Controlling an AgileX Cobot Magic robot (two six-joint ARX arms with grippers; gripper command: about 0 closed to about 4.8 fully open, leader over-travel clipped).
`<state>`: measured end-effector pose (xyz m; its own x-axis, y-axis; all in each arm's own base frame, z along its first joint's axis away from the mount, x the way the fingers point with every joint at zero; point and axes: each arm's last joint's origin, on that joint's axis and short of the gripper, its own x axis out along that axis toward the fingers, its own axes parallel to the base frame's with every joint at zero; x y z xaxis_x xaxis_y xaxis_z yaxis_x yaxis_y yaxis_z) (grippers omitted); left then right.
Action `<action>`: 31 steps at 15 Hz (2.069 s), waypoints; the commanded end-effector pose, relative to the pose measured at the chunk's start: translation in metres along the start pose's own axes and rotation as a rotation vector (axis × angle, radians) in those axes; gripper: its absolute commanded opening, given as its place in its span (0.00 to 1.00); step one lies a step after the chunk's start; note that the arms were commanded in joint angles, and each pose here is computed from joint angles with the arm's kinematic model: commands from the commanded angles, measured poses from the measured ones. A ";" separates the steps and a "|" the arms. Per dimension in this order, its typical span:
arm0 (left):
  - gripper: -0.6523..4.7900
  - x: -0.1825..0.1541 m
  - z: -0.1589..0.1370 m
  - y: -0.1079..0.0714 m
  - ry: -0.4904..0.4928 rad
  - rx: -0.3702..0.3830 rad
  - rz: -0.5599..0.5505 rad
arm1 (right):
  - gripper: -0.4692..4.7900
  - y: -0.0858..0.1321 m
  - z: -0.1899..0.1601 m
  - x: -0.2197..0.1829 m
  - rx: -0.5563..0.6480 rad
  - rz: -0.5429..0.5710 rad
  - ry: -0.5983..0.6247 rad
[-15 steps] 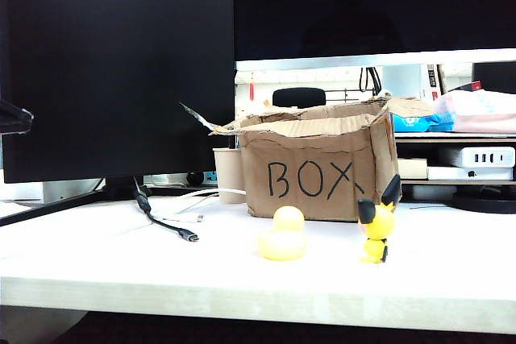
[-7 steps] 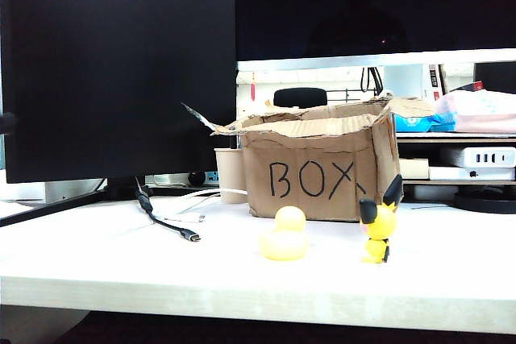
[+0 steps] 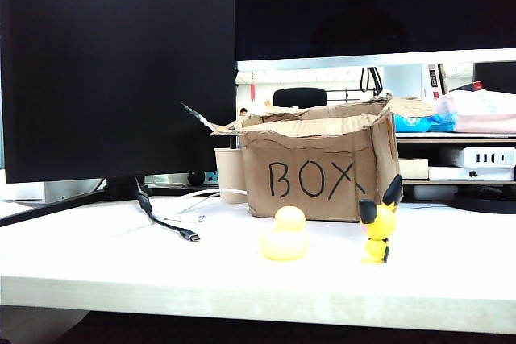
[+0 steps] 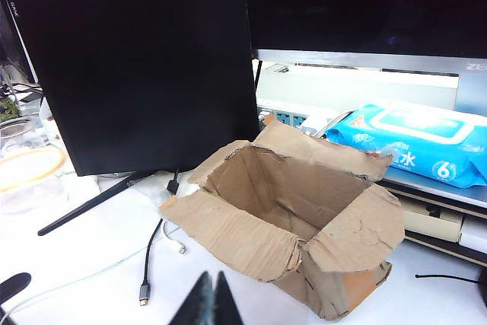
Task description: Put the doll that is least similar in color compared to the others into the paper box.
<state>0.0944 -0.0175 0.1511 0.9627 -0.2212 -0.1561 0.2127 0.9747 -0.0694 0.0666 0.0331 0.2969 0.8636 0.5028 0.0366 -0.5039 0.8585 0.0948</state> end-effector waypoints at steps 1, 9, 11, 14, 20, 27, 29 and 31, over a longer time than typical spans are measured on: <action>0.11 0.000 -0.002 0.000 0.015 0.000 -0.007 | 0.09 0.000 0.002 -0.001 0.004 0.001 -0.015; 0.11 0.000 -0.002 0.000 0.015 0.000 -0.007 | 0.09 0.000 0.002 -0.001 0.004 0.000 -0.008; 0.11 0.000 -0.002 0.000 0.015 0.000 -0.007 | 0.09 0.000 0.000 -0.001 0.007 -0.001 0.011; 0.11 0.000 0.004 -0.001 -0.047 0.004 -0.012 | 0.09 0.000 -0.004 -0.001 0.010 -0.006 0.047; 0.11 -0.001 0.017 -0.001 -0.178 0.012 -0.019 | 0.09 0.000 -0.003 -0.001 0.010 -0.005 0.039; 0.11 -0.001 0.017 -0.001 -0.175 0.012 -0.019 | 0.09 0.000 -0.003 -0.001 0.010 -0.004 0.039; 0.11 -0.001 0.017 -0.001 -0.175 0.012 -0.019 | 0.09 0.000 -0.003 -0.001 0.009 -0.005 0.038; 0.11 -0.001 0.017 -0.001 -0.175 0.012 -0.019 | 0.09 0.000 -0.003 -0.001 0.009 -0.005 0.039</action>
<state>0.0957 -0.0178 0.1665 0.9740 -0.2265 0.0089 0.2266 0.9721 -0.0602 0.0663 0.0330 0.2909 0.8637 0.5033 -0.0248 -0.4986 0.8607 0.1030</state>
